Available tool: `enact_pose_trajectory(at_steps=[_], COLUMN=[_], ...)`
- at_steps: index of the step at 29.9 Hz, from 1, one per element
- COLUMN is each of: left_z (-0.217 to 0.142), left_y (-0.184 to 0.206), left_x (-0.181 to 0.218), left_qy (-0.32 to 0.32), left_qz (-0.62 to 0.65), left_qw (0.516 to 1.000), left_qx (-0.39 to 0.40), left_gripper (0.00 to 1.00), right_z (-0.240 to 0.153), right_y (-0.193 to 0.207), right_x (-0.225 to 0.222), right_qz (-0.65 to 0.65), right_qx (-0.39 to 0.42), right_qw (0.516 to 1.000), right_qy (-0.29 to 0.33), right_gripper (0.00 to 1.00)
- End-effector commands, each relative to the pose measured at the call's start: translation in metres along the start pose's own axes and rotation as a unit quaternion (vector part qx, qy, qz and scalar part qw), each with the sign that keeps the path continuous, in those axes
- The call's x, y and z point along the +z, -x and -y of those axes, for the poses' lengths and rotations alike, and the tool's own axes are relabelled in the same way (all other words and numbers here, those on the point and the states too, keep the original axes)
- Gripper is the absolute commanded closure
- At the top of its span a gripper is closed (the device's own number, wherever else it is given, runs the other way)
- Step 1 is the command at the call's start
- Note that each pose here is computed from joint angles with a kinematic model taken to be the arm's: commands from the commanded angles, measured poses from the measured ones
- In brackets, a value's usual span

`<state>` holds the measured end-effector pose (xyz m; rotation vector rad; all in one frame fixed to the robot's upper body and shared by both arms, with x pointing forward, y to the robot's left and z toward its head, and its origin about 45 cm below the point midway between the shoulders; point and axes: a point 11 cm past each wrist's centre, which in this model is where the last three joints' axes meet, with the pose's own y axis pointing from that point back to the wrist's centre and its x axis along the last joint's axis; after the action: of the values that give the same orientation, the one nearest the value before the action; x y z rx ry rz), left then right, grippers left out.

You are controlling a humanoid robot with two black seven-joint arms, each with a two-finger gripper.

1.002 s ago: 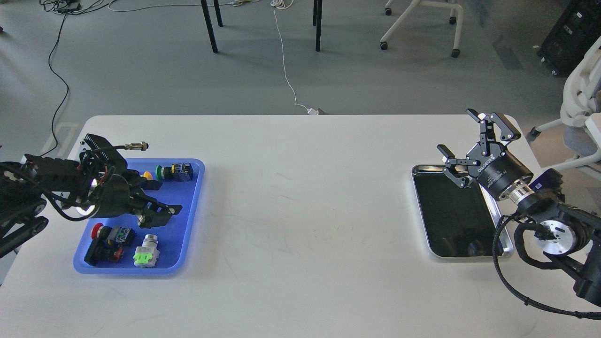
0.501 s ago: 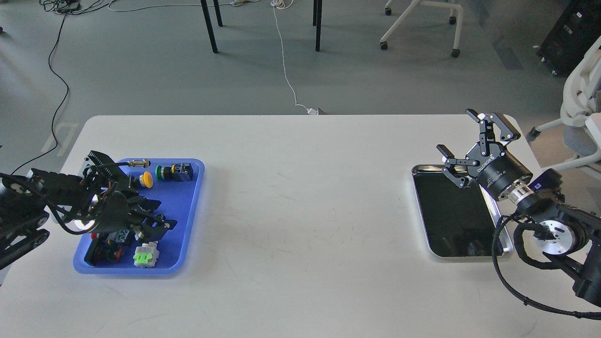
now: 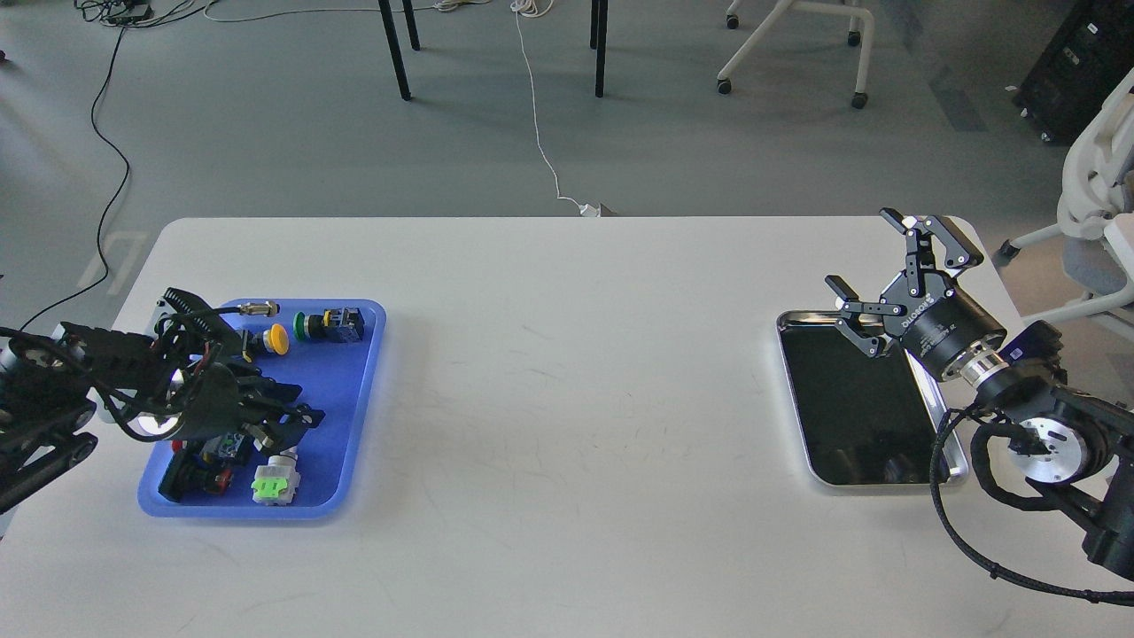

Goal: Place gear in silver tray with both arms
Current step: 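Close the left gripper on the black gear and lift it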

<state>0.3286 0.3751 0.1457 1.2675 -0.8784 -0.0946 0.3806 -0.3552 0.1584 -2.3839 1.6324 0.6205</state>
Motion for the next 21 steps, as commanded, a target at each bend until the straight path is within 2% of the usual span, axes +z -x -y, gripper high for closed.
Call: enact_pose_trajectory(at_steps=[1, 15, 21], left_z=[0.0006, 0.0018, 0.0015], left_y=[0.0014, 0.0068, 0.0078], left_x=[-0.0025, -0.0065, -0.0068], left_qy=[-0.003, -0.009, -0.009], left_qz=[-0.003, -0.009, -0.009], left_qw=[1.0, 1.0, 1.0], left_qx=[-0.001, -0.008, -0.008], left_gripper=[0.52, 0.53, 0.6], right_z=[0.0004, 0.0004, 0.0003], right_y=[0.0002, 0.0005, 0.0], right_x=[-0.0006, 0.0009, 0.0008], right_qz=[0.0, 0.001, 0.001], right_qx=[0.0, 0.0, 0.0], right_qw=[1.0, 1.0, 1.0], right_qy=[-0.001, 0.0, 0.0], right_gripper=[0.01, 0.01, 0.01])
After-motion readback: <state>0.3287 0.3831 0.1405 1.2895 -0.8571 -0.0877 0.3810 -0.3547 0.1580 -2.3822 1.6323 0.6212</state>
